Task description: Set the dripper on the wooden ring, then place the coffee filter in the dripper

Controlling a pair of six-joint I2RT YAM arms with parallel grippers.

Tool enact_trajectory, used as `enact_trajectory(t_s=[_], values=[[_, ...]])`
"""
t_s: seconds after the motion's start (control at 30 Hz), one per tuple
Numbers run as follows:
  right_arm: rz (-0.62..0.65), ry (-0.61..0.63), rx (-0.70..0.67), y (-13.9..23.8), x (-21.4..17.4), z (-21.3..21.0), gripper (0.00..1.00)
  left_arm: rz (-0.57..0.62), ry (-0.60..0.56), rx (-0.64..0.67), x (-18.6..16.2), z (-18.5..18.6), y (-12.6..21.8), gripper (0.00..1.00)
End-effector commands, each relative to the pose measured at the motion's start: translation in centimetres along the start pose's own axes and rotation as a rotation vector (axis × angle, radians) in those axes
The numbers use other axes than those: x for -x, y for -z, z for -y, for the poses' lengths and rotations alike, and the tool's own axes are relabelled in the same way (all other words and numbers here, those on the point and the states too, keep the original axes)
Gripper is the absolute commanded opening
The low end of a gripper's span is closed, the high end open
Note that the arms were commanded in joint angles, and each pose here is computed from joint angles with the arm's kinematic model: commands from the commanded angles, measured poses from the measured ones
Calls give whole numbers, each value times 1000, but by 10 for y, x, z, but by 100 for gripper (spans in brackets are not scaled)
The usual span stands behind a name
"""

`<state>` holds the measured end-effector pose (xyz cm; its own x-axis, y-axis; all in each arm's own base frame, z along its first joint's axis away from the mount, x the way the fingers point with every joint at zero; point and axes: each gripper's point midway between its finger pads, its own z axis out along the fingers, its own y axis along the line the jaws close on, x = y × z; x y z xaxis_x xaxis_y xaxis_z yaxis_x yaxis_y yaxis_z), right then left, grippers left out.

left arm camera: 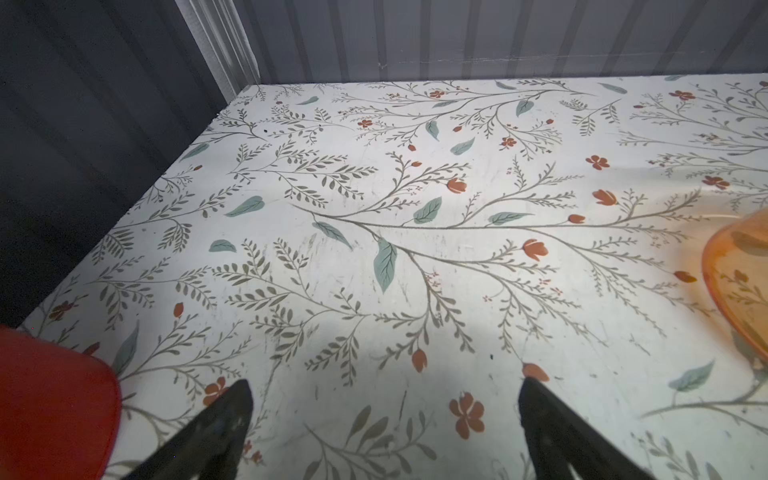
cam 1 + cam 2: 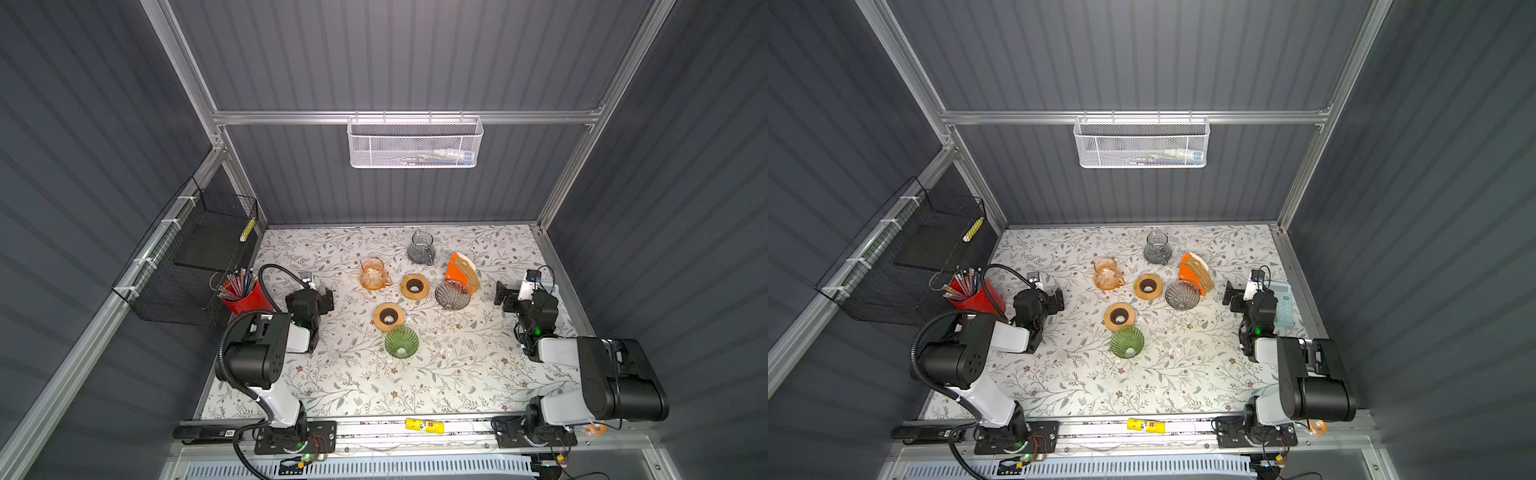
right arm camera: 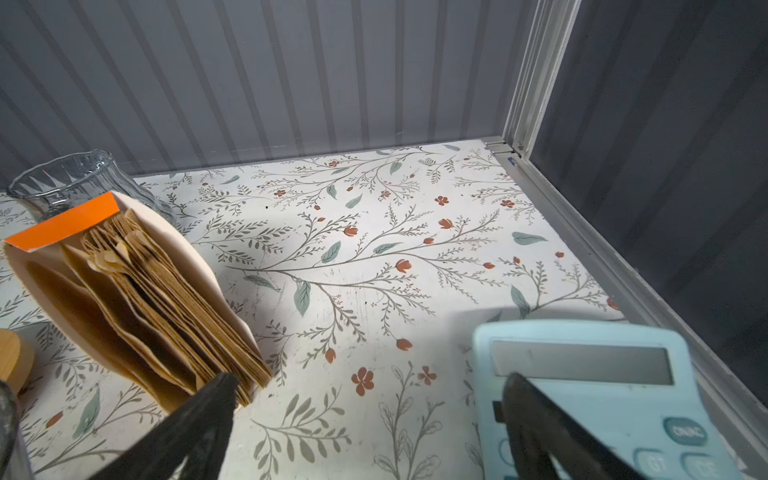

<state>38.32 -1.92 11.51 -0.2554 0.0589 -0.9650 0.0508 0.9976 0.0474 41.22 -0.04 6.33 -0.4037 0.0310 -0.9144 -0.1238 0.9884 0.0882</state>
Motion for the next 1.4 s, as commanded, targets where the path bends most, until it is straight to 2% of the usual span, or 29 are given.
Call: enact_trajectory(t_s=[0.0, 1.0, 1.07, 1.2, 1.3, 1.37], values=[[12, 2, 4, -2, 5, 0, 99, 7, -10, -4, 2, -1, -2, 100], [6, -1, 10, -4, 5, 0, 99, 6, -10, -5, 3, 0, -3, 99], [8, -1, 8, -3, 5, 0, 96, 33, -10, 18, 7, -4, 0, 89], [8, 4, -11, -2, 12, 1, 89, 2, -24, 95, 21, -9, 9, 75], [-75, -10, -90, -2, 23, 8, 85, 23, -49, 141, 34, -8, 19, 69], [-128, -43, -125, 0, 33, 11, 81, 22, -78, 136, 44, 1, 25, 68]])
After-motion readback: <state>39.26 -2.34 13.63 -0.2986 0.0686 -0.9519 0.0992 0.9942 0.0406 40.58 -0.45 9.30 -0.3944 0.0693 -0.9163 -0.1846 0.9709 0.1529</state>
